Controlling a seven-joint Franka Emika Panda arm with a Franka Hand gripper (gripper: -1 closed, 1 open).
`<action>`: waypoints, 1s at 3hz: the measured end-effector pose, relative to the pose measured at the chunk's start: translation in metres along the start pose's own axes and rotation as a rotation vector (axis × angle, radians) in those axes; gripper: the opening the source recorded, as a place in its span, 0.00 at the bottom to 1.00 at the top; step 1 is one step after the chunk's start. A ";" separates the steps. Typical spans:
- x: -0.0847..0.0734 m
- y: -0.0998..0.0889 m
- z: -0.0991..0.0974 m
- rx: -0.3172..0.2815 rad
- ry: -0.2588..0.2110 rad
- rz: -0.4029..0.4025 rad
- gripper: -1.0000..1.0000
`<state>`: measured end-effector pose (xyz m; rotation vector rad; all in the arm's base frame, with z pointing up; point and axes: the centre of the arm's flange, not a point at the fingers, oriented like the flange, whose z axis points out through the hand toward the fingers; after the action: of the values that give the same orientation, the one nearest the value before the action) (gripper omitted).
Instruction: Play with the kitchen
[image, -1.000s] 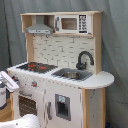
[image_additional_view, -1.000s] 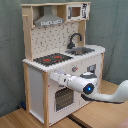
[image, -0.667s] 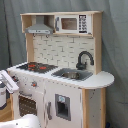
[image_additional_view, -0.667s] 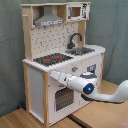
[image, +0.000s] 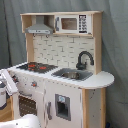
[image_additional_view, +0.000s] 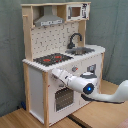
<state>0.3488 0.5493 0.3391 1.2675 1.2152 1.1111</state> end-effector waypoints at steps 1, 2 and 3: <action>0.000 0.000 0.000 0.000 0.000 0.119 0.00; 0.000 0.000 0.000 0.000 0.000 0.228 0.00; 0.000 0.000 0.000 0.000 0.000 0.328 0.00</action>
<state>0.3487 0.5493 0.3391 1.5032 1.0287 1.3444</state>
